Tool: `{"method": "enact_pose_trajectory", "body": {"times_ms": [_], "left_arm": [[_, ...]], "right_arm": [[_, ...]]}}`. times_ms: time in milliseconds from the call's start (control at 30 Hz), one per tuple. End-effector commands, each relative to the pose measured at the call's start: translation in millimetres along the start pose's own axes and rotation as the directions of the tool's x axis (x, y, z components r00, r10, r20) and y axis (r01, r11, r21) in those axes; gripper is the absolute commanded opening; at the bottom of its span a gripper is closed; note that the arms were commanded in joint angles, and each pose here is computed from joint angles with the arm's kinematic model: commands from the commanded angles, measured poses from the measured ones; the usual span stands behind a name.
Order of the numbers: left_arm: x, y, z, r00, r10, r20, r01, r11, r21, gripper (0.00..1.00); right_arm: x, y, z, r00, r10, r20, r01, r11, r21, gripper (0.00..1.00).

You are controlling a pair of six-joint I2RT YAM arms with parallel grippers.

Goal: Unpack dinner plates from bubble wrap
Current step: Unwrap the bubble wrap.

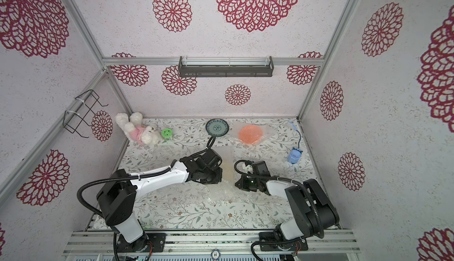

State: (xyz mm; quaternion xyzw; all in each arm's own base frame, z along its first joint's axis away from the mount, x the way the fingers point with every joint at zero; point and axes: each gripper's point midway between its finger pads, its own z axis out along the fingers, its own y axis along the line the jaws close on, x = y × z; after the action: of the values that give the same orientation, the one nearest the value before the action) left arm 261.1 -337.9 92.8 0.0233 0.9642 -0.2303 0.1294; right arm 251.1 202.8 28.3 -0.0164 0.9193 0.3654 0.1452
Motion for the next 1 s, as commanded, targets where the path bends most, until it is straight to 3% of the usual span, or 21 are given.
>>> {"method": "enact_pose_trajectory", "body": {"times_ms": [0,167,300,633,833,967], "left_arm": [[-7.7,-21.7,-9.7,1.000,0.014,0.018,-0.016,0.993,0.117,0.00],[-4.9,-11.7,-5.2,1.000,0.013,0.007,-0.013,0.997,0.074,0.05],[-3.0,-1.8,-4.9,1.000,0.014,0.009,-0.014,0.999,0.030,0.23],[-1.1,21.3,-13.5,0.999,0.042,0.020,-0.040,0.996,-0.076,0.55],[19.8,39.1,-3.4,0.998,0.050,-0.031,-0.054,0.986,-0.157,0.62],[27.6,51.9,4.2,0.998,0.027,-0.048,-0.036,0.980,-0.197,0.64]], "right_arm": [[-3.8,1.5,-0.5,1.000,-0.011,0.011,0.011,1.000,-0.002,0.00],[-9.7,6.4,-8.9,0.999,-0.028,0.026,0.027,1.000,0.015,0.01],[-18.0,9.7,-19.2,0.997,-0.051,0.060,0.048,0.998,0.048,0.13],[-19.8,19.7,-24.0,0.995,-0.088,0.050,0.086,0.995,0.042,0.38],[-11.7,29.9,-11.9,0.993,-0.117,0.000,0.117,0.993,0.022,0.43],[-4.5,36.2,0.9,0.993,-0.115,-0.033,0.115,0.993,-0.013,0.36]]}}
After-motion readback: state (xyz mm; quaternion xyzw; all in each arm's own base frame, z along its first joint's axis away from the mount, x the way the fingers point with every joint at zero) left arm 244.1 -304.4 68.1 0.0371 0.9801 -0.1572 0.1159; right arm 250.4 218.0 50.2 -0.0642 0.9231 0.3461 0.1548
